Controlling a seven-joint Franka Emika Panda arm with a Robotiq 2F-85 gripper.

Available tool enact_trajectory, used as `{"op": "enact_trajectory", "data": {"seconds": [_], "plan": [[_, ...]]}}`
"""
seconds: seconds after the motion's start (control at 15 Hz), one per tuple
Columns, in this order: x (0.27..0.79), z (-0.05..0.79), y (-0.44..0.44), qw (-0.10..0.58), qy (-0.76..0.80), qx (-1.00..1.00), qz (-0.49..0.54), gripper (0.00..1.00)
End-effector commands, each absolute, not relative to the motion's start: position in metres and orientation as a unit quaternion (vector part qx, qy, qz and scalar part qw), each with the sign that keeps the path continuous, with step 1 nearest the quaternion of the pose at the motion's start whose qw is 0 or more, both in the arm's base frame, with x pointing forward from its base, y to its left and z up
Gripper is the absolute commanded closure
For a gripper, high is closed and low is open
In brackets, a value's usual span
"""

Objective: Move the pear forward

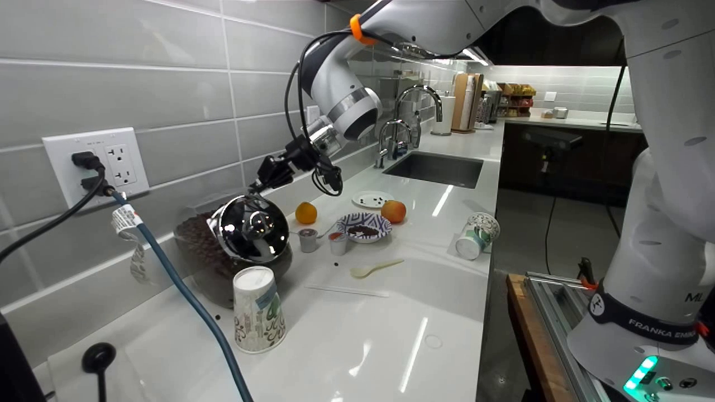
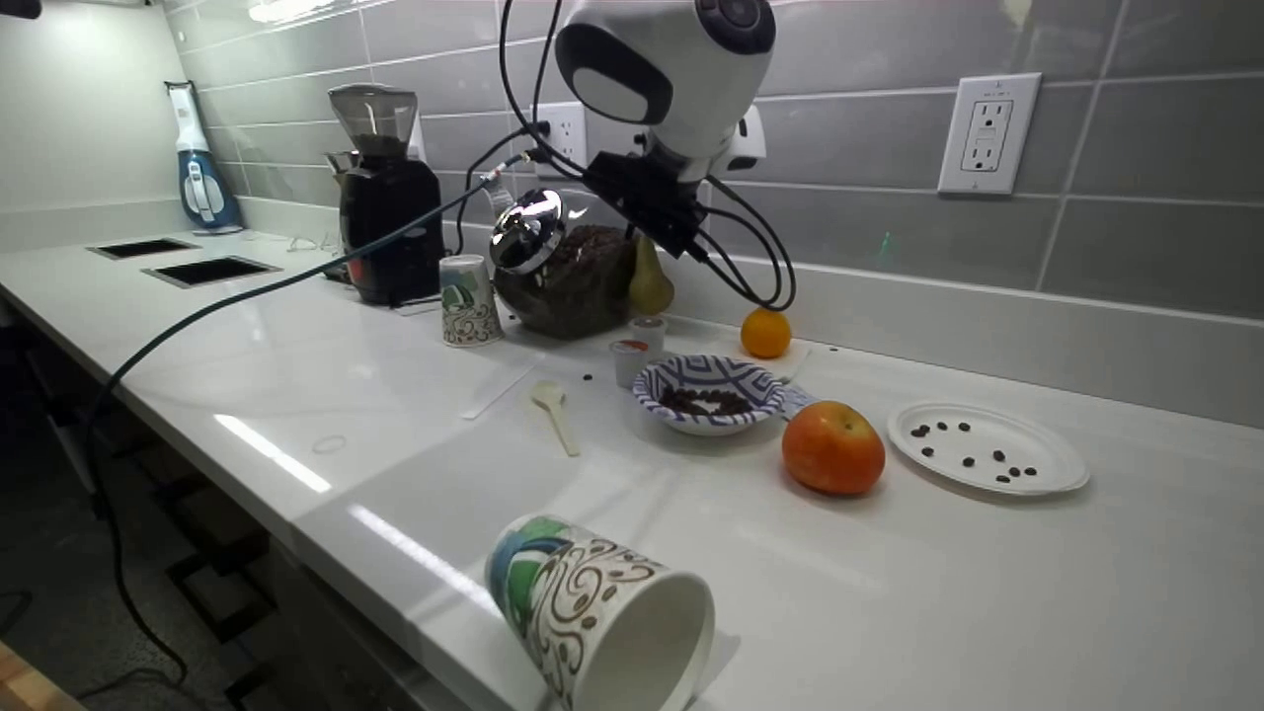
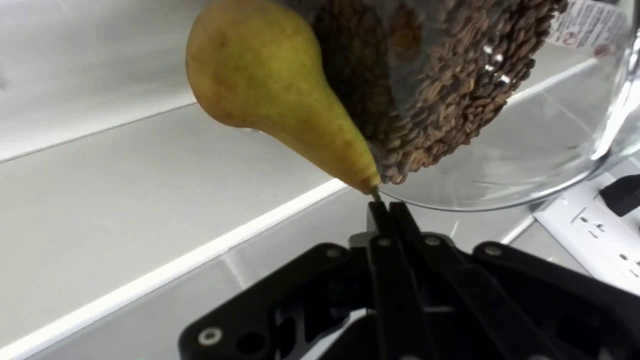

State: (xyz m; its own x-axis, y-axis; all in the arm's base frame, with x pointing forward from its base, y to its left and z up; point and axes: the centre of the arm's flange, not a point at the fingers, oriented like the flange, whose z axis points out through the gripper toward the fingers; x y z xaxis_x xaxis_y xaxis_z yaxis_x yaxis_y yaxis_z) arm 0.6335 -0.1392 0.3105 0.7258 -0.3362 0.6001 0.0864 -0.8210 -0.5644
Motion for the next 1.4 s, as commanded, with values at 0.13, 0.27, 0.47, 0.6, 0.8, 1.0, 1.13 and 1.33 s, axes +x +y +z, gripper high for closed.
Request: {"op": "enact_trajectory", "data": {"seconds": [0.13, 0.27, 0.47, 0.6, 0.8, 1.0, 1.13, 1.33], "plan": [[0.573, 0.335, -0.145, 0.289, 0.102, -0.852, -0.426, 0.97], [0.553, 0.343, -0.145, 0.298, 0.109, -0.844, -0.432, 0.97], [0.53, 0.348, -0.139, 0.298, 0.109, -0.84, -0.44, 0.96], [0.513, 0.351, -0.132, 0.304, 0.106, -0.838, -0.441, 0.96], [0.485, 0.35, -0.121, 0.307, 0.119, -0.835, -0.442, 0.96], [0.456, 0.345, -0.116, 0.309, 0.135, -0.836, -0.434, 0.97], [0.437, 0.339, -0.114, 0.307, 0.144, -0.837, -0.43, 0.96], [0.408, 0.335, -0.116, 0.301, 0.165, -0.835, -0.429, 0.96]]}}
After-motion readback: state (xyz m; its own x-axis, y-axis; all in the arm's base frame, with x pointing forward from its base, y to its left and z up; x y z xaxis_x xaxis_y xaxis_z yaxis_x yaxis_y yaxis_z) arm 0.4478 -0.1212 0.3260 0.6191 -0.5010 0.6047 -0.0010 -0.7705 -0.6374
